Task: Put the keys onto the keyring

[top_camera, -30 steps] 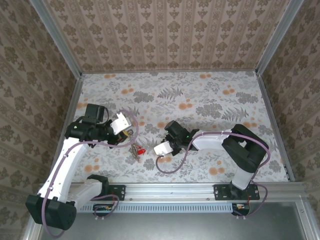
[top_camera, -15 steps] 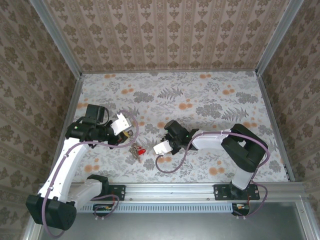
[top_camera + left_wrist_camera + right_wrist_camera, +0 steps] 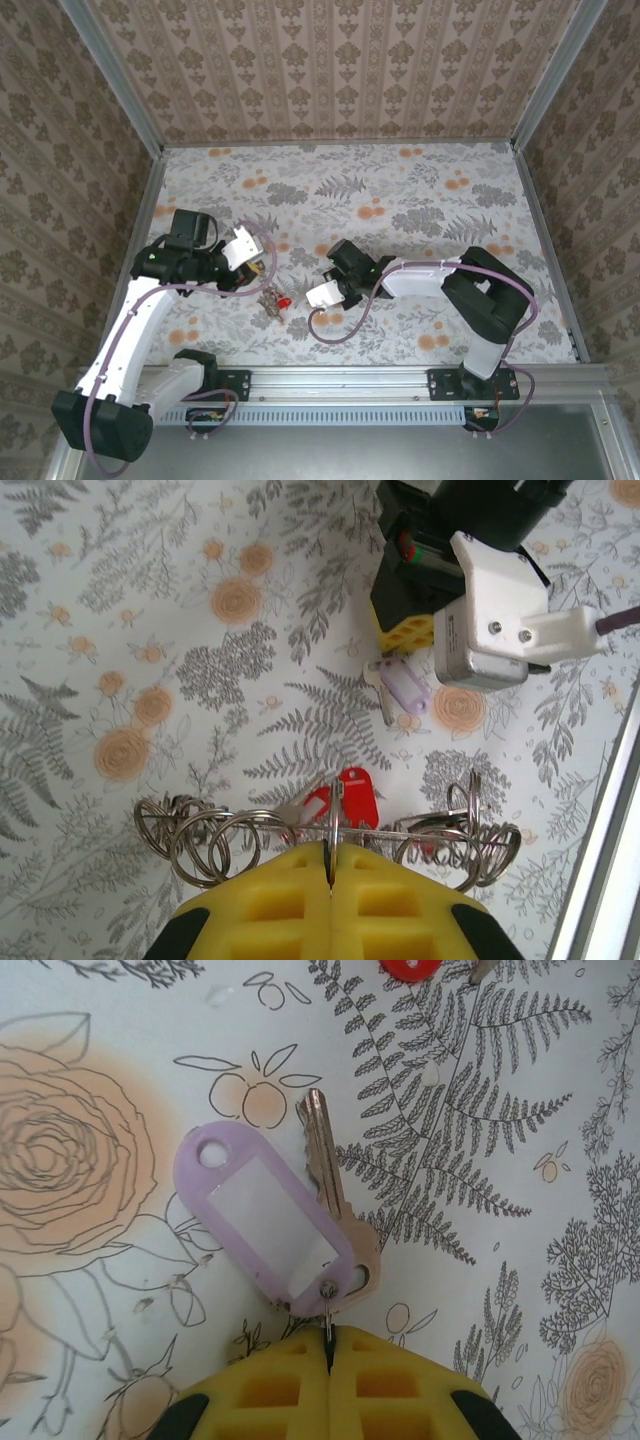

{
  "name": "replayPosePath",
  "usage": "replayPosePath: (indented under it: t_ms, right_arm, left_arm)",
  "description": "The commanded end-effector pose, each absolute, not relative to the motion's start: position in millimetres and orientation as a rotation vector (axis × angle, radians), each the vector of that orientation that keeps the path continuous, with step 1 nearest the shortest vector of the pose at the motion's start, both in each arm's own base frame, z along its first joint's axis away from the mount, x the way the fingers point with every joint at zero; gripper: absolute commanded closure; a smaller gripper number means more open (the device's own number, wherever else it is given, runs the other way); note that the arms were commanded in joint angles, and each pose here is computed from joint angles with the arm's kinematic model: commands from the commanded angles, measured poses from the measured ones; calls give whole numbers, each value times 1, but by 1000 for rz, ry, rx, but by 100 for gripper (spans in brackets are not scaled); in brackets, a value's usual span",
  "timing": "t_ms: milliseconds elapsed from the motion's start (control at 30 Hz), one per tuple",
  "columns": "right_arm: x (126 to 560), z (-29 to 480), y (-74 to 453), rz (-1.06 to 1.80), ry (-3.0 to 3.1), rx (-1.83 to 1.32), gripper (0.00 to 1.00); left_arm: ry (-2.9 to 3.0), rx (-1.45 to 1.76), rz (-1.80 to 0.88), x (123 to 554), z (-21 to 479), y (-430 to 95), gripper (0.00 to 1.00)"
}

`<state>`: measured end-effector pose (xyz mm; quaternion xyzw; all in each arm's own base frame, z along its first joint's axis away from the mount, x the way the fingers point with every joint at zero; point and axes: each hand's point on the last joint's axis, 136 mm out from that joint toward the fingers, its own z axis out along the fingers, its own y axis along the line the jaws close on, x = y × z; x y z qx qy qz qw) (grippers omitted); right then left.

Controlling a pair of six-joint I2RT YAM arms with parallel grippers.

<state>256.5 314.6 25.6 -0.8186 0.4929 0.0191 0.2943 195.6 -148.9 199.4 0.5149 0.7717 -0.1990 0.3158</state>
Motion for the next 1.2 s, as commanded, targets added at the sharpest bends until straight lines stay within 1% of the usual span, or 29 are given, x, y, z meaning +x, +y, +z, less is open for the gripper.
replayPosePath:
  t_ms: [0, 167, 233, 267, 367, 433, 633, 933, 1167]
  right_arm:
    - [255, 75, 322, 173, 1393, -1986, 100]
    - [256, 140, 326, 344, 1505, -1602, 100]
    - [257, 154, 325, 395, 1557, -1486, 100]
    - [259, 171, 323, 405, 1557, -1410, 100]
    - [264, 200, 321, 472, 1559, -1207, 100]
    - [260, 216, 324, 532, 1532, -1135, 100]
    - [253, 246, 331, 613, 1461, -1030, 100]
    - [247, 258, 349, 686, 1451, -994, 100]
    - [256, 262, 355, 697, 1470, -921, 100]
  left_arm:
    - [1892, 1298, -581, 201, 223, -164, 100]
    - [1731, 1248, -625, 208, 245, -188, 100]
    - [1713, 1282, -622, 207, 245, -196, 100]
    - [1709, 1305, -623, 205, 243, -201, 100]
    - [1722, 1339, -599, 208, 238, -208, 100]
    - [1716, 1347, -608, 207, 237, -217, 100]
    - [1744, 1276, -595, 218, 237, -229, 100]
    - [1731, 1260, -611, 219, 237, -238, 100]
    - [1721, 1252, -579, 221, 241, -237, 100]
